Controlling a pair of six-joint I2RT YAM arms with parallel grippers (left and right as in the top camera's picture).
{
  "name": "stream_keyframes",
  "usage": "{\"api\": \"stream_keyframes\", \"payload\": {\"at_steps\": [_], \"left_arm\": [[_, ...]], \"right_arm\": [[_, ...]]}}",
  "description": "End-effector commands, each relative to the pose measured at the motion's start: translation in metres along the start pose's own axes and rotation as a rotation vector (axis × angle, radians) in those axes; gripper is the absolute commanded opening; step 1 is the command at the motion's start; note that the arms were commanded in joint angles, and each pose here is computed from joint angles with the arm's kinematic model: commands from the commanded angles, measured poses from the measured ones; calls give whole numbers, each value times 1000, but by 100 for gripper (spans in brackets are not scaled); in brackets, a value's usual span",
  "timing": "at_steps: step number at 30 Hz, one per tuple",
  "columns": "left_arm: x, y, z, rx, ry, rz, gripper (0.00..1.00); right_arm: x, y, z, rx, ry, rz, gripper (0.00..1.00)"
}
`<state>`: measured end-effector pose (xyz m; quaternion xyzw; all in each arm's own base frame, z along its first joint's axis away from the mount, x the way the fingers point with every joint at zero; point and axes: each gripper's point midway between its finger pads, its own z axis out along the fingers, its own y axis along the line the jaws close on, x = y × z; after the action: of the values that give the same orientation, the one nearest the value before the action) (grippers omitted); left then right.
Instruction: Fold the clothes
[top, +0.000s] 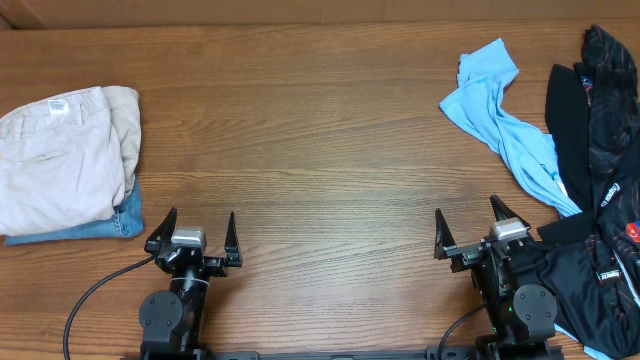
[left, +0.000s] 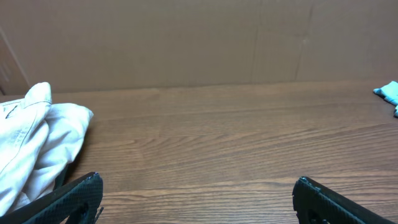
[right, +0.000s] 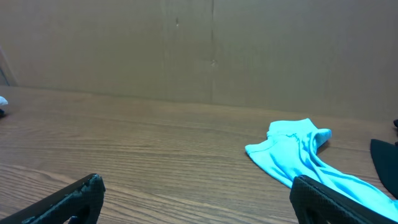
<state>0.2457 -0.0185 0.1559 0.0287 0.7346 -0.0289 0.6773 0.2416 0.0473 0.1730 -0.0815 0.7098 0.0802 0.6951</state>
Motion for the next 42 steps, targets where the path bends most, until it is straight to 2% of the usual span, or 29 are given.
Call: {"api": "stream_keyframes", "payload": {"at_steps": [1, 42], "left_arm": [[0, -2, 0, 7, -3, -13, 100], [0, 1, 0, -8, -3, -1, 100]], "right_arm": [[1, 0, 0, 2, -5, -4, 100], [1, 0, 0, 2, -5, -4, 100]]}}
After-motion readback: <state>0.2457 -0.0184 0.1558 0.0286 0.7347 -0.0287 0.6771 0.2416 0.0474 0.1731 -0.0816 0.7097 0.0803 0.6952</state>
